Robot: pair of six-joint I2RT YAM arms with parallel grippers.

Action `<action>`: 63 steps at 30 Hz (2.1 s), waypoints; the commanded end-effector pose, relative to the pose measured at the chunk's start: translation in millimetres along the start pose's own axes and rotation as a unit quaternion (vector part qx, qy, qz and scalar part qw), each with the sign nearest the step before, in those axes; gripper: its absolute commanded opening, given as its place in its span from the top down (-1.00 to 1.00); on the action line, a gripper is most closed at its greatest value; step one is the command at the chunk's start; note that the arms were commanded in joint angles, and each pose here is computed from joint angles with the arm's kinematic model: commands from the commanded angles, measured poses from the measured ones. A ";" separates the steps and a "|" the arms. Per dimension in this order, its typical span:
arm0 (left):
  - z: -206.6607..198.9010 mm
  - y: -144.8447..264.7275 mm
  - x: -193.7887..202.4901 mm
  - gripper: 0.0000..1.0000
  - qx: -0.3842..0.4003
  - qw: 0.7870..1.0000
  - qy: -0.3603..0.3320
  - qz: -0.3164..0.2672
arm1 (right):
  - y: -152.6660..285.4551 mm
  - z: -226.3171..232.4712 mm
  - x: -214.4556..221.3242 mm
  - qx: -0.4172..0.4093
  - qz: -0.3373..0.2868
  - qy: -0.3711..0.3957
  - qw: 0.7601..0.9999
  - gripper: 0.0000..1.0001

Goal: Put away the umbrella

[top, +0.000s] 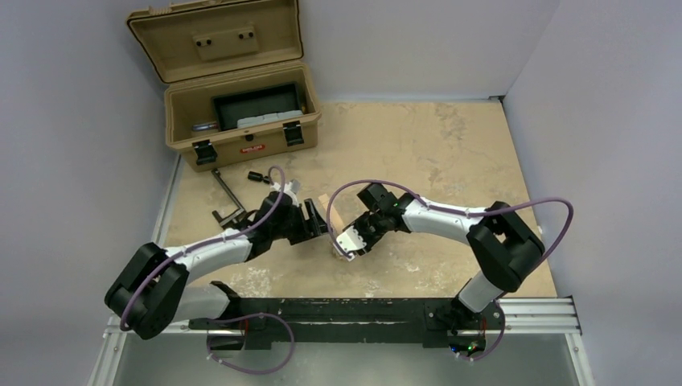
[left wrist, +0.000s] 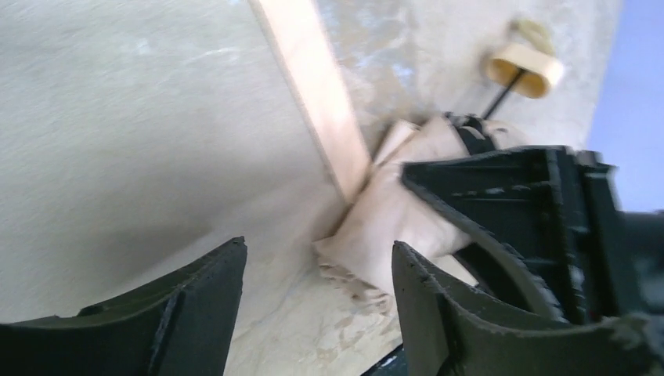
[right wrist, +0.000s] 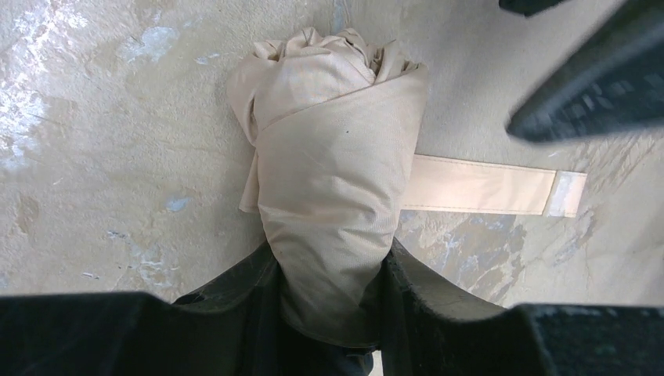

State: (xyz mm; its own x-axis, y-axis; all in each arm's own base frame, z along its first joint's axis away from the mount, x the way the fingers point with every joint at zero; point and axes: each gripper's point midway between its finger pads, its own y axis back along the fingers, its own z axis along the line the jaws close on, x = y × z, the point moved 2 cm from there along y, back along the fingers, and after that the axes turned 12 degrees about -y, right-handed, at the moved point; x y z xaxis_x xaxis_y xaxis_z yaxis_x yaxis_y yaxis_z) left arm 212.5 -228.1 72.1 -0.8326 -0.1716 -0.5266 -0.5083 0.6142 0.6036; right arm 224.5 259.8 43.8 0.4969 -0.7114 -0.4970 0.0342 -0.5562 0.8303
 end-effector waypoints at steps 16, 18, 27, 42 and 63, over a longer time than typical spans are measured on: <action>25.8 -63.2 -17.2 0.09 -0.141 0.979 -0.007 0.146 | -9.6 75.2 28.3 -0.145 0.053 -0.186 0.970 1.00; 32.6 -48.5 -32.2 0.10 -0.157 0.983 -0.011 0.096 | -10.4 78.1 34.3 -0.159 0.053 -0.216 0.962 1.00; 32.0 31.7 -72.7 -0.58 -0.149 0.981 -0.084 -0.092 | -11.0 77.0 68.8 -0.204 0.065 -0.343 0.915 1.00; -54.5 36.2 0.3 -0.48 0.105 0.835 -0.516 -0.161 | -24.4 81.3 93.2 -0.274 0.106 -0.452 0.842 1.00; -88.6 -15.3 20.2 -0.56 0.134 0.709 -0.685 -0.102 | -21.9 86.3 95.7 -0.283 0.124 -0.463 0.831 1.00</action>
State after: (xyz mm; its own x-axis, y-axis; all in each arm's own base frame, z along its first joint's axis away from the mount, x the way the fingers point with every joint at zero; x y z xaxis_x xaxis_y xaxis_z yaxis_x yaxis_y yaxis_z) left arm 187.0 -280.5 73.4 0.2367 0.6190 -0.7489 -0.4083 0.7628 0.5015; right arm 188.2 222.1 27.2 -0.5072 -0.8218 -0.2596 0.6026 -0.5535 0.5749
